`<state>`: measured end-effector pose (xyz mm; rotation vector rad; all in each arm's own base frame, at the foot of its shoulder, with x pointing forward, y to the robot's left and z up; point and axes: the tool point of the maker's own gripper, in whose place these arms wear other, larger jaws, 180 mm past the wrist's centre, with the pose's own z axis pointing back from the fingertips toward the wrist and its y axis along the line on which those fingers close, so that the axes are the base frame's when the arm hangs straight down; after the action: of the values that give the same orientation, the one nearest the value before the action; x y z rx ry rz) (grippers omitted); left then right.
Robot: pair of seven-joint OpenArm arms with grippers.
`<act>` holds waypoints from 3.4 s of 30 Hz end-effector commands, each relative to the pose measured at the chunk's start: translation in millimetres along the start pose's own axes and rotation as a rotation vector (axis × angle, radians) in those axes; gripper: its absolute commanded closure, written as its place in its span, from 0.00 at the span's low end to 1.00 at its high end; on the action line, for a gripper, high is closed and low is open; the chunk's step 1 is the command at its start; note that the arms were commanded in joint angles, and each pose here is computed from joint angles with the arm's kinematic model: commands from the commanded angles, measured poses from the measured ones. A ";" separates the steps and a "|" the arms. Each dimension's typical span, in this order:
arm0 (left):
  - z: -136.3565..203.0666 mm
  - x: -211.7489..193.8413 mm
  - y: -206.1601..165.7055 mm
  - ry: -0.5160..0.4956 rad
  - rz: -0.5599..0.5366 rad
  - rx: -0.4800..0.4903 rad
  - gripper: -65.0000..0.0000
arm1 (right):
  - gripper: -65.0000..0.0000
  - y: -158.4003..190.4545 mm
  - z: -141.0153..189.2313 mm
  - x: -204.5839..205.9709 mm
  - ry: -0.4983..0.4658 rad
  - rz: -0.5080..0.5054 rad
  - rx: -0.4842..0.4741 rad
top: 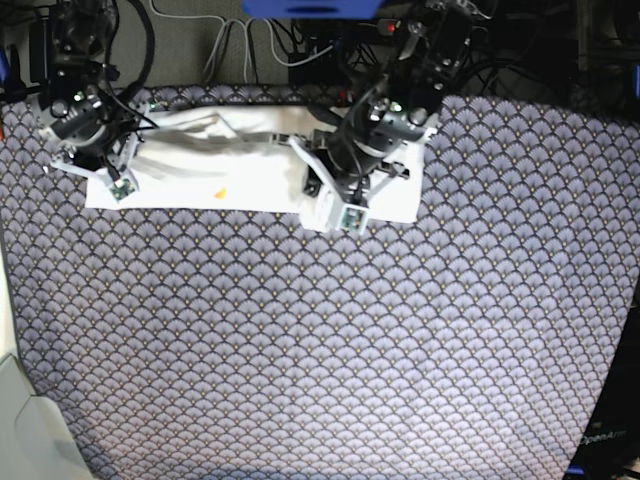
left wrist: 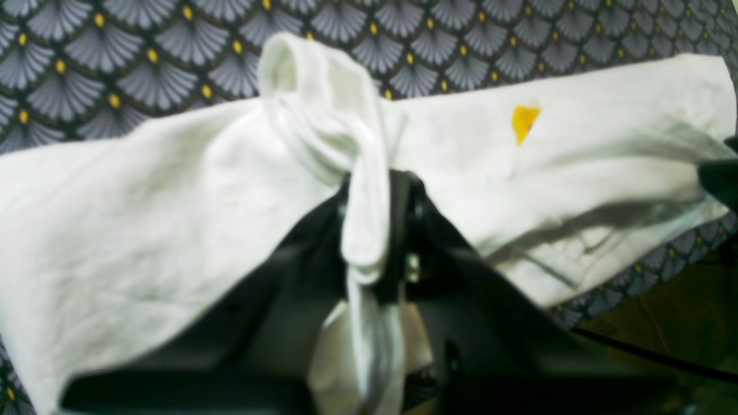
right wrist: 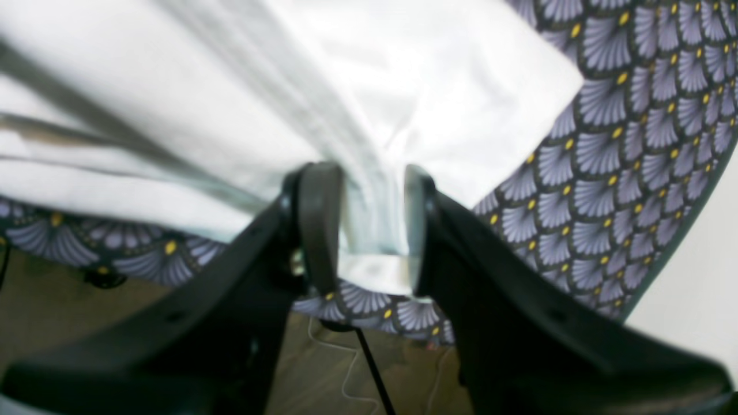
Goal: Fold the T-shirt properly
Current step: 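Fold the strip end with the left gripper toward the middle, then regrasp the strip end with the right gripper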
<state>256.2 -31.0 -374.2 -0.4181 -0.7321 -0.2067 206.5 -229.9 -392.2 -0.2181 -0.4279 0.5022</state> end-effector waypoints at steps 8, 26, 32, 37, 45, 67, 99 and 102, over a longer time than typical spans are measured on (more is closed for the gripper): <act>1.0 15.8 -4.4 -0.041 -0.010 -0.020 0.99 | 0.68 -7.4 3.7 5.1 -0.020 0.004 -0.022; 21.5 31.2 -27.4 -0.084 0.070 -0.163 0.52 | 0.56 -9.4 5.2 5.8 -0.023 0.004 -0.029; 53.2 46.8 22.3 -0.132 0.179 -0.158 0.51 | 0.56 -17.9 11.3 12.6 -0.046 0.010 -0.055; 66.4 51.5 94.3 -0.152 0.292 -0.049 0.52 | 0.56 -36.2 20.7 14.0 -0.063 -0.021 -0.109; 54.7 5.5 159.2 -0.032 0.315 0.133 0.94 | 0.56 -77.6 31.8 5.6 -0.064 -0.143 -0.214; 53.8 -1.8 165.3 -0.012 0.295 0.165 0.99 | 0.47 -56.3 13.5 20.5 -0.099 -0.277 -0.139; 54.9 -3.3 167.0 -0.010 0.297 0.169 1.00 | 0.38 -67.4 13.6 -4.8 0.005 -0.447 -0.088; 54.9 -3.3 167.0 -0.010 0.297 0.169 1.00 | 0.38 -66.7 13.1 -4.3 0.005 -0.444 -0.086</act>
<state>268.7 140.7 -397.7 -0.3602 -0.6494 0.1416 218.4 -284.2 -371.1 -0.1837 -0.4417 0.0460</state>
